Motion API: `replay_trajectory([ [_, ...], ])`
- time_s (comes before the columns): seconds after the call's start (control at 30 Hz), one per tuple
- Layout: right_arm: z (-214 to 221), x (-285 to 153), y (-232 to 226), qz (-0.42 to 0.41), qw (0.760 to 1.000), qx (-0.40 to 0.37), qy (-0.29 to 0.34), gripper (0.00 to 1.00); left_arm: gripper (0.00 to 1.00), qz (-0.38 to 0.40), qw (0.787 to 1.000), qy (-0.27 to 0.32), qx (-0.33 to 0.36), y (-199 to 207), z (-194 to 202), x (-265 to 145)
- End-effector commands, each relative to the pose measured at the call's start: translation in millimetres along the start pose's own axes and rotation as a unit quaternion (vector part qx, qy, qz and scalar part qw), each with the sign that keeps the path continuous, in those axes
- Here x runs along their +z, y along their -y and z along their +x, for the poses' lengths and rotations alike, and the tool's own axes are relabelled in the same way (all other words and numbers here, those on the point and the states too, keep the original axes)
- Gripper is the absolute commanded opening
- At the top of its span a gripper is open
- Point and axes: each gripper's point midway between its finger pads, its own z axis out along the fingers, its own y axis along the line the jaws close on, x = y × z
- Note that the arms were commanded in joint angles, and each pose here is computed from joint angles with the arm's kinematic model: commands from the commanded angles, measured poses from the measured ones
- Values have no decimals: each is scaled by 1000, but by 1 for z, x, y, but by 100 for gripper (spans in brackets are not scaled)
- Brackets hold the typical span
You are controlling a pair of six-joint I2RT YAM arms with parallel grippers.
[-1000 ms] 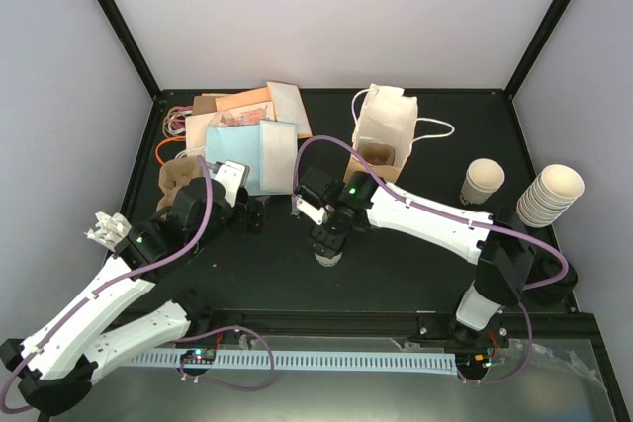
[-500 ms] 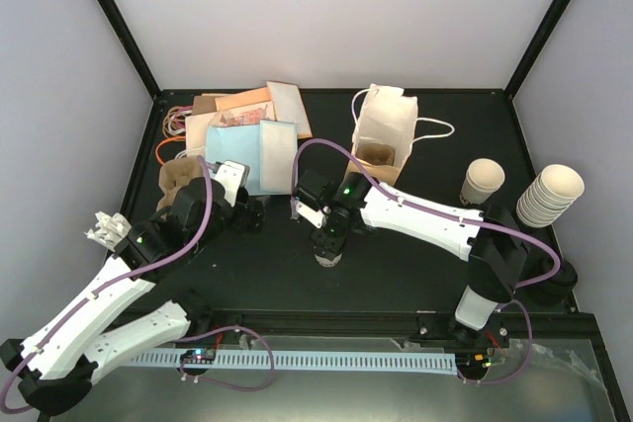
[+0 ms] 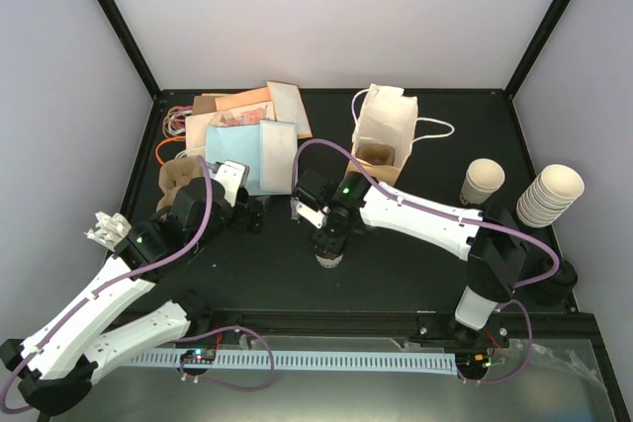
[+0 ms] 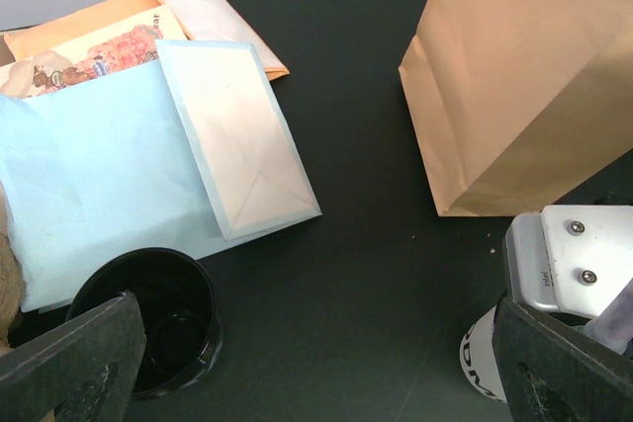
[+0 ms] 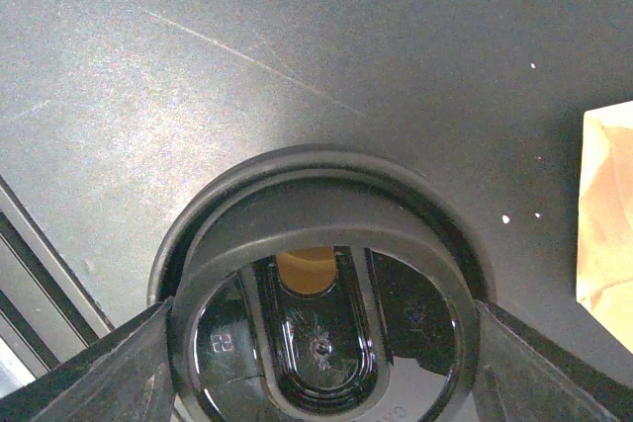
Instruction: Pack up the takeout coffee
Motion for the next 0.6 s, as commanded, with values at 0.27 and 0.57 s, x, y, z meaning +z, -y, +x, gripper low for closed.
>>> replay_trajectory([
  [0.27,-11,-34,9,26,999,7,35,73,98,1,1000,29,-3,-2,-21,-17],
  [0.57,-30,-98,17,45,990,23,135,74,99,1,999,29,-26,-2,-22,-12],
])
